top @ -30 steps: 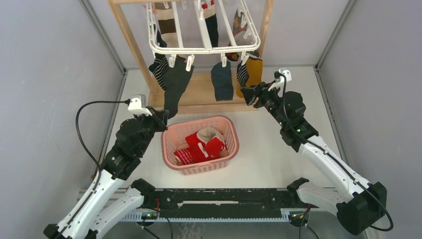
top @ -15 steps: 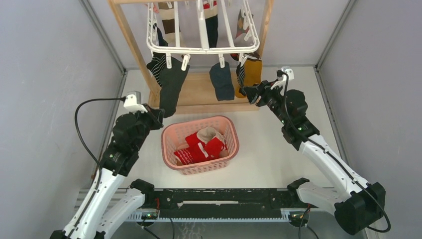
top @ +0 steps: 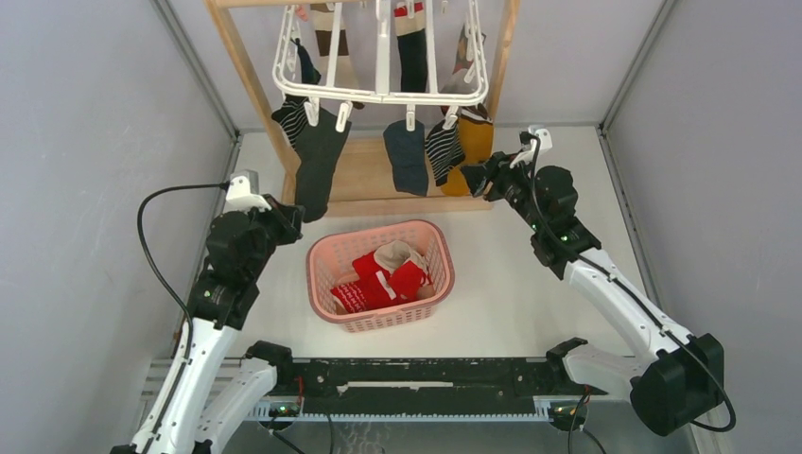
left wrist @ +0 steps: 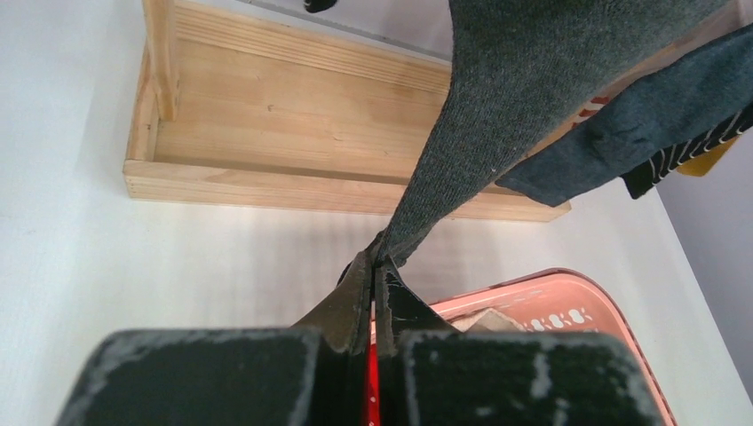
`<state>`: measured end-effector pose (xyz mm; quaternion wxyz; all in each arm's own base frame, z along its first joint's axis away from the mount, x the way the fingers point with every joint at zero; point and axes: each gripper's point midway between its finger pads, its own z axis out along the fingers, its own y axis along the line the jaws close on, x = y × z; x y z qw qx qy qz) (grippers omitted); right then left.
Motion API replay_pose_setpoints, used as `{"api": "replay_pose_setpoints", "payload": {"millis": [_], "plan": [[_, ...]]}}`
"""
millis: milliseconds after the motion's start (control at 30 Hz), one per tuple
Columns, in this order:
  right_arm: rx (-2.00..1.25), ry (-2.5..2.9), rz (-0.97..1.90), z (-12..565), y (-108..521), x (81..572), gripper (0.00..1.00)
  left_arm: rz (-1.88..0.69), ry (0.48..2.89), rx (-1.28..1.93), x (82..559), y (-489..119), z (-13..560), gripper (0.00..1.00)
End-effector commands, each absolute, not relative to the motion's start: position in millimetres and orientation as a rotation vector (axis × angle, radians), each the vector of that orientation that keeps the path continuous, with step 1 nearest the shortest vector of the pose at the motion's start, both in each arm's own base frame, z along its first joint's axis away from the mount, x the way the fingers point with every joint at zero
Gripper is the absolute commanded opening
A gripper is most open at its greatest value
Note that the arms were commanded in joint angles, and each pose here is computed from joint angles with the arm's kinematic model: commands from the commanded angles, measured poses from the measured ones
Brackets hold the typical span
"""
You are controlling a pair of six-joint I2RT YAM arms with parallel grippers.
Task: Remove the socks clipped to the hanger
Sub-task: Adjust the hanger on the clothesline.
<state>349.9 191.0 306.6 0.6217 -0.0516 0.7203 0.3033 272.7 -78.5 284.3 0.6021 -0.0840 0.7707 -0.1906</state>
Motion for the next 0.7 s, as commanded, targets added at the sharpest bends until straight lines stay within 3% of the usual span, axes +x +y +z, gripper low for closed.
{"api": "replay_pose_setpoints", "payload": {"millis": [0,667], "plan": [[-0.118,1.595,0.683,320,185,357,0.56,-0.454,1.727,-0.186,273,-74,315,0.00],[-0.154,1.589,0.697,324,186,349,0.55,-0.450,1.752,-0.213,276,-61,311,0.00]]}}
